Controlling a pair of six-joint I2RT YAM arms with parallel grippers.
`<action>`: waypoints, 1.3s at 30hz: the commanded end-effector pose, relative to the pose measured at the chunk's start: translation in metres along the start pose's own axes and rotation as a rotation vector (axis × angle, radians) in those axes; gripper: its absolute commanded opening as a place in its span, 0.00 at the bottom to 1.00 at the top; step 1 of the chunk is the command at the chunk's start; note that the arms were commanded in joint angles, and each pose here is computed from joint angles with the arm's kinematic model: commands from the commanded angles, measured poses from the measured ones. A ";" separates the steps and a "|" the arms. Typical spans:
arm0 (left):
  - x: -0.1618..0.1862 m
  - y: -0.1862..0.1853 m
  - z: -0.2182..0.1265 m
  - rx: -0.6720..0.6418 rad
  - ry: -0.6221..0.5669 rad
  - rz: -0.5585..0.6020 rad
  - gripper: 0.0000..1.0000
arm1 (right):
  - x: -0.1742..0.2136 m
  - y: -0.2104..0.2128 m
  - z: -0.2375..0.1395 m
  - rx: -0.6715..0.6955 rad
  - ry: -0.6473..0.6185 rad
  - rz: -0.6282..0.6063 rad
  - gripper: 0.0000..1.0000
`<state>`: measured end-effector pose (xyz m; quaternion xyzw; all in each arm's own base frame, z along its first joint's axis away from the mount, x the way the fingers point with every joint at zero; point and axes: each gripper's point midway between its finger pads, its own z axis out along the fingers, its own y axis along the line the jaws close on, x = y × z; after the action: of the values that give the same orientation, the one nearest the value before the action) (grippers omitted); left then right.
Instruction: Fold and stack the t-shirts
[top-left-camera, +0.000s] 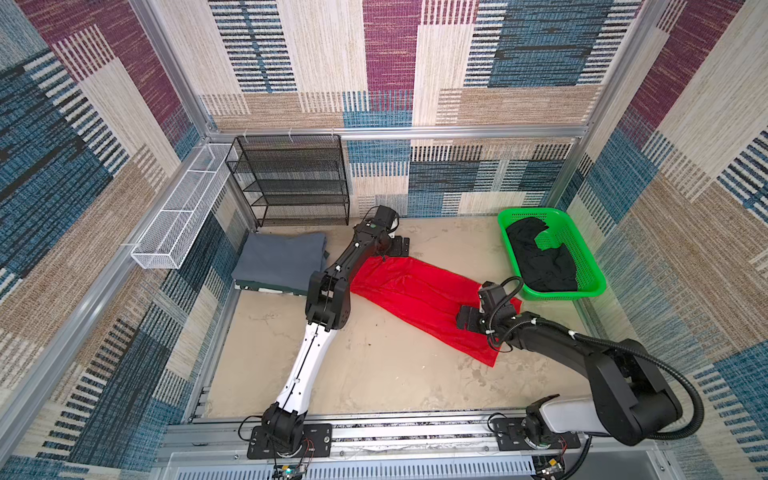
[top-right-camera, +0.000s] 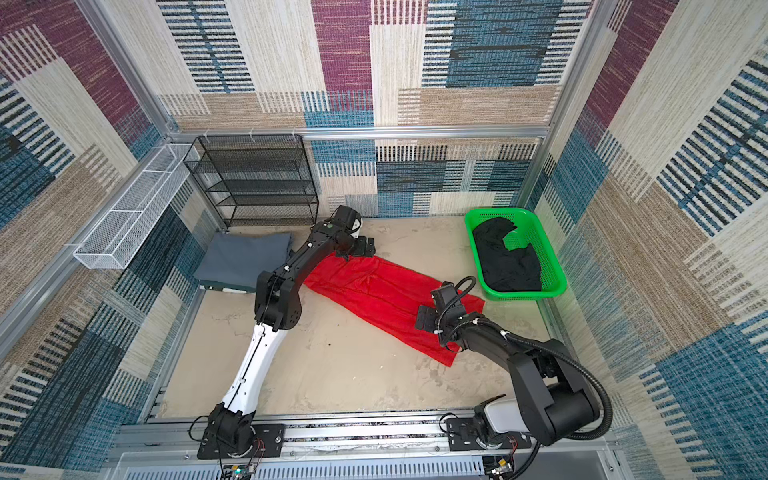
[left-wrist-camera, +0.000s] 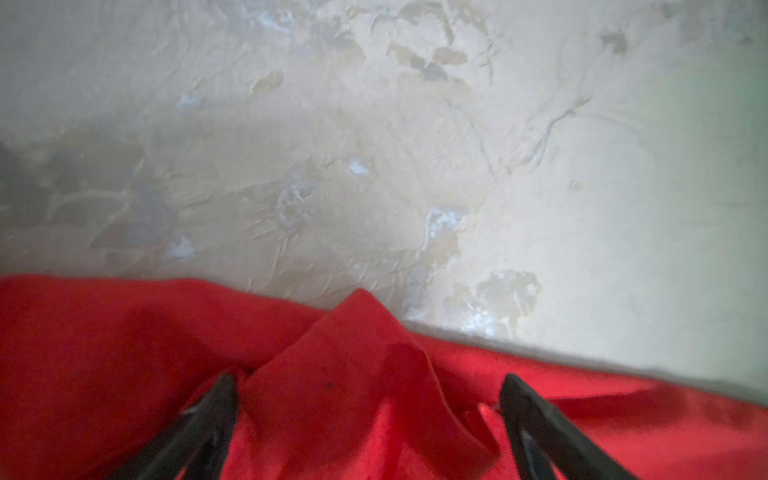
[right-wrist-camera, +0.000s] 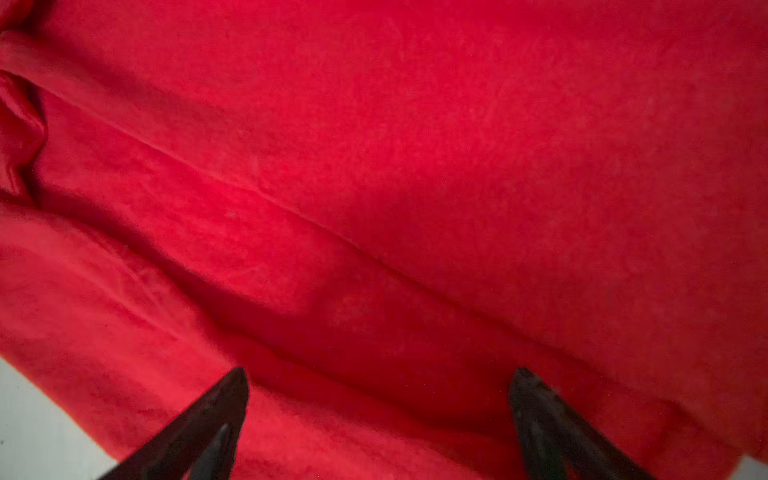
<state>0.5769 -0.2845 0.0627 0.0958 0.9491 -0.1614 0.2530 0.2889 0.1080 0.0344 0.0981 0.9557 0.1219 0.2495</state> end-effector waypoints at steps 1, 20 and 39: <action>-0.014 -0.003 -0.025 -0.003 -0.029 0.045 0.98 | 0.027 -0.001 -0.012 -0.015 0.108 0.066 0.99; -0.032 0.084 -0.053 -0.269 -0.046 0.102 1.00 | -0.054 0.027 -0.048 -0.027 -0.112 -0.042 0.99; -0.024 0.097 -0.029 -0.270 -0.038 0.094 0.36 | -0.041 0.018 -0.013 0.019 -0.043 -0.056 0.98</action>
<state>0.6069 -0.1873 0.0745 0.1043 0.9528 -0.0212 0.2844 0.3107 0.1130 0.0651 0.0768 0.9584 0.1070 0.2530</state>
